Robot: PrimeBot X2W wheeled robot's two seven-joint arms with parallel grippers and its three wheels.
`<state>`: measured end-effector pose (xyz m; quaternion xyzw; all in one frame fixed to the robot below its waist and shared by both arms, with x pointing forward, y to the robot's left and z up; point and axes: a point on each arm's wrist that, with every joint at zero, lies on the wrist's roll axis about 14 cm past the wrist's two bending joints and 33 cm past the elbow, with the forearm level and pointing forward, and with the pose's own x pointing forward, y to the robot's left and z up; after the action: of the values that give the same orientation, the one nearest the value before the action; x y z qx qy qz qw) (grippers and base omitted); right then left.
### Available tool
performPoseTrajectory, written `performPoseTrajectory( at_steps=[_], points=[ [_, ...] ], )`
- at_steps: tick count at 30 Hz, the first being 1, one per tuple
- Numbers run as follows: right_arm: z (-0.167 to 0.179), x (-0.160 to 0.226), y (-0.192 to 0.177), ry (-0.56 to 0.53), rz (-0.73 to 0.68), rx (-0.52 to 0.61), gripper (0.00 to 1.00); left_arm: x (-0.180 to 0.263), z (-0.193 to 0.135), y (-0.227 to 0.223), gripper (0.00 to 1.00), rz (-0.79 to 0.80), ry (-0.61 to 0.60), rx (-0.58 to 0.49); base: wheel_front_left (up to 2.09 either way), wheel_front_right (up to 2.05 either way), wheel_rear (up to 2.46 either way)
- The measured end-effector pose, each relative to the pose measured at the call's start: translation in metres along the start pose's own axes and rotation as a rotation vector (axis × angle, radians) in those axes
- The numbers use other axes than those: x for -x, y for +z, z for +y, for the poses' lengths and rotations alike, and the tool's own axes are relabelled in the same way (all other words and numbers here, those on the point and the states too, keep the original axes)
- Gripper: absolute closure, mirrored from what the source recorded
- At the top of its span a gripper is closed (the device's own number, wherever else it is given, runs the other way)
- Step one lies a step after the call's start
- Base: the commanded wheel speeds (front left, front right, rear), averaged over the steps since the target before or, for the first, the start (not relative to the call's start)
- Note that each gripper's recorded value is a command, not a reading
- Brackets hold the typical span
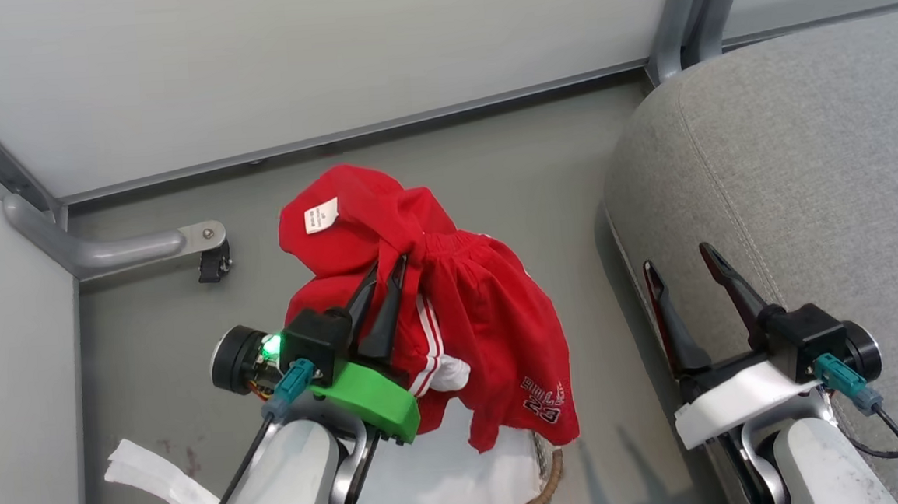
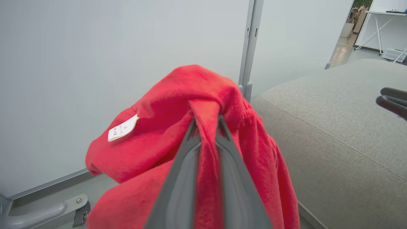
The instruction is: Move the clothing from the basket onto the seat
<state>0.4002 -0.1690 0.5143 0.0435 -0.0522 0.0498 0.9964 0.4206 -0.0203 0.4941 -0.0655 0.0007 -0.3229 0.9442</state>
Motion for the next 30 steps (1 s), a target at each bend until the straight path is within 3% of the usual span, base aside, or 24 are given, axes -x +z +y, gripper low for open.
performPoseTrajectory(
  at_steps=[10, 18, 30],
  points=[
    [0.012, 0.012, 0.008, 0.028, -0.019, -0.003, 0.0, 0.0, -0.006, 0.069, 1.0, -0.186, -0.007, -0.023, 0.0, 0.0, 0.0],
    [0.025, 0.016, 0.004, 0.064, -0.007, -0.019, 0.0, -0.002, -0.005, 0.089, 1.0, -0.237, -0.007, -0.018, 0.0, 0.0, 0.0],
    [0.108, 0.013, 0.005, 0.323, -0.013, 0.002, 0.0, -0.002, -0.01, 0.098, 1.0, -0.259, -0.014, -0.011, 0.0, 0.0, 0.0]
  ],
)
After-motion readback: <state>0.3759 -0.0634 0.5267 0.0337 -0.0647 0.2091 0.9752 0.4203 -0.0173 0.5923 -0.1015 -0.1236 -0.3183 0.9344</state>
